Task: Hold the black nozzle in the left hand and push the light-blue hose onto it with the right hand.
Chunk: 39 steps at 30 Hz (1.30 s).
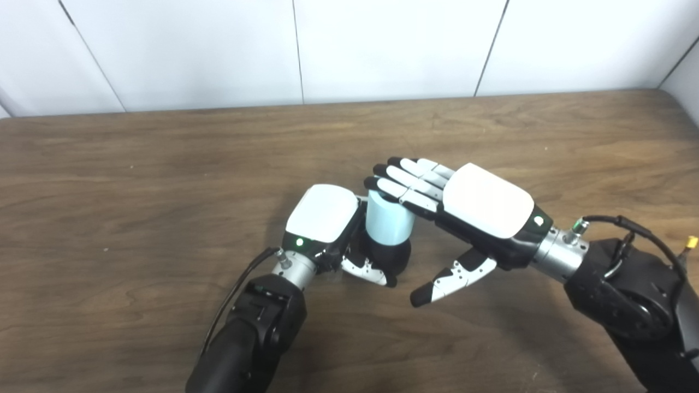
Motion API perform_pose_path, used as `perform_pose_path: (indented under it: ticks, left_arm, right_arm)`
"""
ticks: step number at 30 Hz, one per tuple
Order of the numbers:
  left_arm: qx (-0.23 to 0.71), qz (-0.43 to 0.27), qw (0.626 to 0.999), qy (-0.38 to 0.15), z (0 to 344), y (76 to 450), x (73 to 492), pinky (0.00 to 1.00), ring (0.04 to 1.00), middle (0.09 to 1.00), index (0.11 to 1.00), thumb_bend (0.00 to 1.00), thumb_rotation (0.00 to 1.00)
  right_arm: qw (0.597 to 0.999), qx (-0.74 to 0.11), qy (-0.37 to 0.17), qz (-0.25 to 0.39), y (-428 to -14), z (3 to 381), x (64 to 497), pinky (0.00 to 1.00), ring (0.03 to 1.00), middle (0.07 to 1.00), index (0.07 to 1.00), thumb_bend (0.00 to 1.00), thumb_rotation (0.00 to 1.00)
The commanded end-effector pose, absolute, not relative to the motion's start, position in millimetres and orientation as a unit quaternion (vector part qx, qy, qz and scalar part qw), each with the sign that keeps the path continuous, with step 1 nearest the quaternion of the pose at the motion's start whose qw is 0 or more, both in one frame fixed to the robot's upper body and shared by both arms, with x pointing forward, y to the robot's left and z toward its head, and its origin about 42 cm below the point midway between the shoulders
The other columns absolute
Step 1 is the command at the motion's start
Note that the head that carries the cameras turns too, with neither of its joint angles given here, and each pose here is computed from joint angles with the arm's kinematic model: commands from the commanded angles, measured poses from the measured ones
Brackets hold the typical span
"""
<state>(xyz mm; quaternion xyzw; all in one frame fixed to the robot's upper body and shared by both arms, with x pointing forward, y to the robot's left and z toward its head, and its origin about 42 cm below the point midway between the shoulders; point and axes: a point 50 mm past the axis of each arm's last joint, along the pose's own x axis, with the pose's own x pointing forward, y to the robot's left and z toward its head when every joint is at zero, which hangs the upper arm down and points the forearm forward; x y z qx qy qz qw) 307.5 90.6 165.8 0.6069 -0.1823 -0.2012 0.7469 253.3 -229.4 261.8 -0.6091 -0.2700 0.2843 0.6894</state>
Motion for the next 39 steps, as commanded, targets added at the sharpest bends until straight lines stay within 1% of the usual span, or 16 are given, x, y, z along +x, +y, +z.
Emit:
perform_pose_path:
  ticks: [1, 11, 14, 15, 17, 19, 21, 25, 27, 31, 34, 36, 39]
  left_arm:
    - [0.601, -0.177, 0.749, -0.215, 187.3, 86.7, 311.7, 0.47, 0.577, 0.52, 0.473, 0.52, 0.0]
    - [0.603, -0.178, 0.747, -0.215, 187.9, 86.7, 311.5, 0.47, 0.58, 0.52, 0.473, 0.52, 0.0]
    - [0.604, -0.179, 0.747, -0.215, 187.9, 87.5, 311.7, 0.47, 0.582, 0.52, 0.473, 0.52, 0.0]
    - [0.604, -0.178, 0.746, -0.215, 187.6, 87.6, 311.8, 0.47, 0.581, 0.521, 0.473, 0.52, 0.0]
    - [0.605, -0.176, 0.746, -0.216, 186.9, 87.9, 312.1, 0.47, 0.578, 0.521, 0.472, 0.52, 0.0]
    - [0.601, -0.175, 0.748, -0.22, 185.7, 88.9, 312.1, 0.46, 0.57, 0.518, 0.474, 0.52, 0.0]
    - [0.597, -0.173, 0.751, -0.223, 184.5, 89.5, 311.9, 0.45, 0.56, 0.513, 0.476, 0.52, 0.0]
    - [0.591, -0.169, 0.756, -0.223, 183.7, 90.0, 311.5, 0.46, 0.553, 0.503, 0.479, 0.52, 0.0]
    - [0.592, -0.167, 0.756, -0.224, 183.6, 90.5, 311.8, 0.46, 0.551, 0.496, 0.481, 0.52, 0.0]
    - [0.595, -0.167, 0.754, -0.223, 182.9, 91.2, 312.2, 0.44, 0.543, 0.493, 0.482, 0.52, 0.0]
    - [0.596, -0.171, 0.753, -0.221, 183.1, 91.9, 312.0, 0.44, 0.546, 0.501, 0.48, 0.52, 0.0]
    - [0.596, -0.169, 0.754, -0.216, 183.3, 92.3, 311.9, 0.44, 0.548, 0.494, 0.482, 0.52, 0.0]
    - [0.594, -0.168, 0.758, -0.214, 183.8, 92.8, 312.4, 0.44, 0.553, 0.491, 0.484, 0.52, 0.0]
  right_arm:
    - [0.666, -0.642, -0.176, 0.337, -243.9, 228.7, 252.8, 0.97, 0.993, 0.97, 0.953, 0.73, 1.0]
    - [0.669, -0.638, -0.184, 0.335, -242.8, 234.7, 252.7, 0.96, 0.981, 0.962, 0.943, 0.73, 1.0]
    - [0.673, -0.631, -0.203, 0.327, -239.8, 244.1, 253.1, 0.94, 0.976, 0.964, 0.942, 0.72, 1.0]
    - [0.679, -0.625, -0.213, 0.321, -238.4, 249.9, 253.6, 0.94, 0.977, 0.967, 0.939, 0.71, 1.0]
    - [0.697, -0.607, -0.233, 0.303, -236.0, 261.4, 255.3, 0.95, 0.981, 0.967, 0.934, 0.7, 1.0]
    - [0.732, -0.569, -0.26, 0.271, -232.6, 278.9, 258.4, 0.91, 0.964, 0.953, 0.932, 0.68, 1.0]
    - [0.755, -0.538, -0.28, 0.251, -230.4, 293.4, 261.3, 0.9, 0.958, 0.949, 0.94, 0.65, 1.0]
    - [0.772, -0.514, -0.294, 0.231, -230.7, 313.3, 267.0, 0.89, 0.947, 0.949, 0.946, 0.61, 1.0]
    - [0.778, -0.505, -0.301, 0.221, -231.6, 321.1, 270.0, 0.87, 0.943, 0.947, 0.949, 0.58, 1.0]
    - [0.806, -0.465, -0.309, 0.199, -235.0, 329.1, 274.3, 0.81, 0.933, 0.948, 0.932, 0.58, 1.0]
    - [0.824, -0.433, -0.315, 0.186, -237.6, 330.1, 276.4, 0.81, 0.936, 0.956, 0.929, 0.56, 1.0]
    - [0.835, -0.421, -0.31, 0.172, -238.7, 327.3, 276.8, 0.81, 0.922, 0.955, 0.928, 0.56, 1.0]
    - [0.844, -0.413, -0.3, 0.168, -238.6, 322.0, 276.6, 0.81, 0.918, 0.943, 0.923, 0.55, 1.0]
